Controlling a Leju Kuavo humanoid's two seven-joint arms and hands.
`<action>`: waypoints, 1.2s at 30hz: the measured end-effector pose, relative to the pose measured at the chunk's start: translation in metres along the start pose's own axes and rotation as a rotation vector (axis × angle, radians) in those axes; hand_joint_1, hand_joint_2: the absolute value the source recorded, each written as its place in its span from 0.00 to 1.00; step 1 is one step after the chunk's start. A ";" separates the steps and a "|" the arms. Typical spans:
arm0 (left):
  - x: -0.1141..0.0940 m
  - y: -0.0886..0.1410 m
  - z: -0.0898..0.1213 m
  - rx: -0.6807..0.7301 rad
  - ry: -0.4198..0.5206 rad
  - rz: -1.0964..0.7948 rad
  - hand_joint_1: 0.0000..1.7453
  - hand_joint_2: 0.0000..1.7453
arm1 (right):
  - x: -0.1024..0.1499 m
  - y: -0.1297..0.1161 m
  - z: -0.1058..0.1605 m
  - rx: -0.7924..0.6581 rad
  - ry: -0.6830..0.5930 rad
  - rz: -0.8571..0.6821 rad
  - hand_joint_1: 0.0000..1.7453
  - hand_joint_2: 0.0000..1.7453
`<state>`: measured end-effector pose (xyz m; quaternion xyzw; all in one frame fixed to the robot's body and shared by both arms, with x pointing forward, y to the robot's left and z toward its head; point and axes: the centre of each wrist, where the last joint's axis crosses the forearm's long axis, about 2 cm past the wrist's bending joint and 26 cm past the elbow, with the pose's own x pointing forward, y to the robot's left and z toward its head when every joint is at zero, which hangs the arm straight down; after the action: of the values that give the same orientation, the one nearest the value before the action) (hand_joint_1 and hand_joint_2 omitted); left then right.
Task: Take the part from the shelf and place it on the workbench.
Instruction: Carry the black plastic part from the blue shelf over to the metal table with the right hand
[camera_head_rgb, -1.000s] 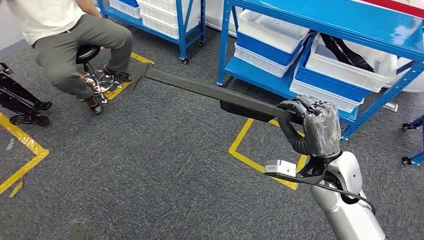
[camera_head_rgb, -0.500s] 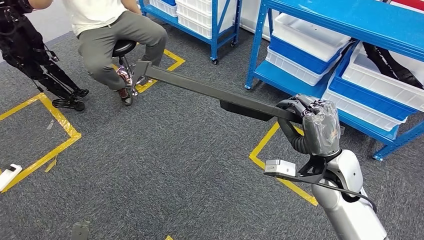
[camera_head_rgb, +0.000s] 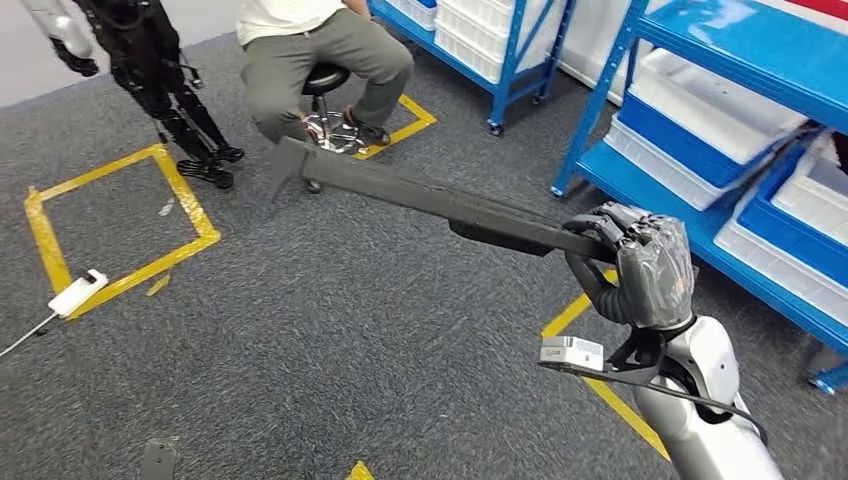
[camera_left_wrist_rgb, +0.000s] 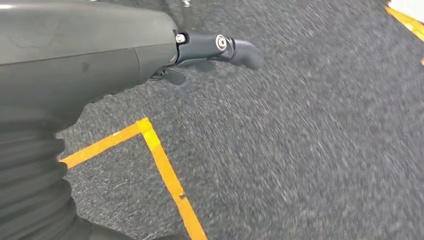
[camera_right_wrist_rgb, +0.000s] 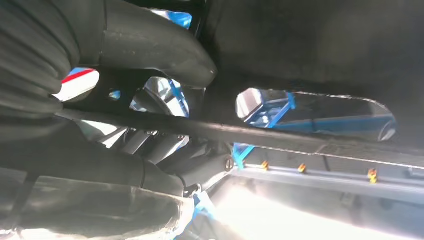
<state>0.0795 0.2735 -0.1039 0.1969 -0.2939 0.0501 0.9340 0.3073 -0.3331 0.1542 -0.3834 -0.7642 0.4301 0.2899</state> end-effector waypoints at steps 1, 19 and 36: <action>0.000 0.000 0.000 0.000 0.000 -0.001 0.00 1.00 | 0.000 0.001 0.002 0.006 0.003 0.000 1.00 1.00; -0.005 -0.001 0.003 0.014 0.013 0.012 0.00 1.00 | -0.005 -0.007 -0.014 -0.025 -0.007 0.008 1.00 1.00; 0.002 -0.008 0.003 0.019 0.015 -0.001 0.00 1.00 | -0.009 -0.012 -0.025 -0.048 0.010 0.032 1.00 1.00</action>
<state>0.0809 0.2652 -0.1030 0.2056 -0.2861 0.0540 0.9343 0.3272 -0.3341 0.1756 -0.4047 -0.7665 0.4143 0.2777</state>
